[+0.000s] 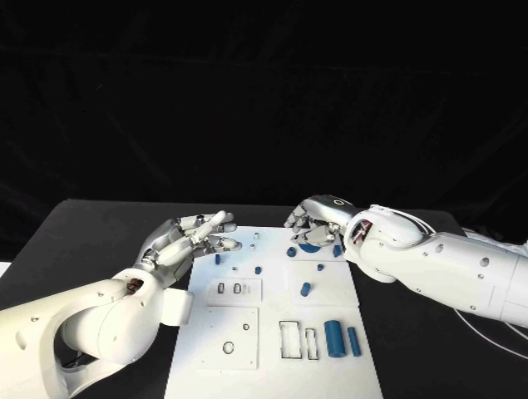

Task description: Assemble the parts on the task board

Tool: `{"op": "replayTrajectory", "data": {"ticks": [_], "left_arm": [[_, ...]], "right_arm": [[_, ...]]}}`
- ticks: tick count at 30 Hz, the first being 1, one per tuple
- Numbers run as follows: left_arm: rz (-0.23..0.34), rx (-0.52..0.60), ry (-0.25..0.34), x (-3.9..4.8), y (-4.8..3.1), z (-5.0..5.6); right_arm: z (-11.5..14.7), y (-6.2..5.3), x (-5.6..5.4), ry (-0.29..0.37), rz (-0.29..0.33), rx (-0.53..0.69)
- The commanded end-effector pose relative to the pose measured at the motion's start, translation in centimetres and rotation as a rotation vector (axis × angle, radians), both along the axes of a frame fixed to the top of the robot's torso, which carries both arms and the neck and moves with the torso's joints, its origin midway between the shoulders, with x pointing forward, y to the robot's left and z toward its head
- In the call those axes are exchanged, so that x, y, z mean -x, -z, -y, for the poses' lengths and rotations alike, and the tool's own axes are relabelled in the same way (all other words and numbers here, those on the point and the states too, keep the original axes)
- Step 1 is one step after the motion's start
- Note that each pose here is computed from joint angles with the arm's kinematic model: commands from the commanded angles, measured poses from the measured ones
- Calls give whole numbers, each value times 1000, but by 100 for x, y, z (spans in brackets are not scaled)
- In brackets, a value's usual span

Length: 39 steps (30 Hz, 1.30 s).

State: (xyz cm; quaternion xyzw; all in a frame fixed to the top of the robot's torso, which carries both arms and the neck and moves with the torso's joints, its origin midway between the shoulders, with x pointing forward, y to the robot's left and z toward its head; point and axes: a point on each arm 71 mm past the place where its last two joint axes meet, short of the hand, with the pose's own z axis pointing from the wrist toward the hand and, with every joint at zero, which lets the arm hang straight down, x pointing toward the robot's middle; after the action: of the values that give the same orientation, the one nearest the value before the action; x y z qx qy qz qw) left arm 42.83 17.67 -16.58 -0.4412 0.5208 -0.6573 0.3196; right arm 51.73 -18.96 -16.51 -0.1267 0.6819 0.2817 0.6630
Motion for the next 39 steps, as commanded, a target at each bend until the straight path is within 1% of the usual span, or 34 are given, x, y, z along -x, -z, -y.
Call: {"op": "replayTrajectory", "data": {"ticks": [1, 9, 20, 39], "left_arm": [[-8, 21, 25, 17, -30, 24], [-2, 21, 22, 16, -61, 6], [1, 14, 2, -20, -56, -61], [-2, 8, -7, -40, -46, -91]], "right_arm": [[-14, 53, -5, 7, -12, 131], [-32, 89, -18, 7, -35, 186], [-30, 123, 9, -1, -77, 234], [-40, 128, -13, 4, -72, 221]]}}
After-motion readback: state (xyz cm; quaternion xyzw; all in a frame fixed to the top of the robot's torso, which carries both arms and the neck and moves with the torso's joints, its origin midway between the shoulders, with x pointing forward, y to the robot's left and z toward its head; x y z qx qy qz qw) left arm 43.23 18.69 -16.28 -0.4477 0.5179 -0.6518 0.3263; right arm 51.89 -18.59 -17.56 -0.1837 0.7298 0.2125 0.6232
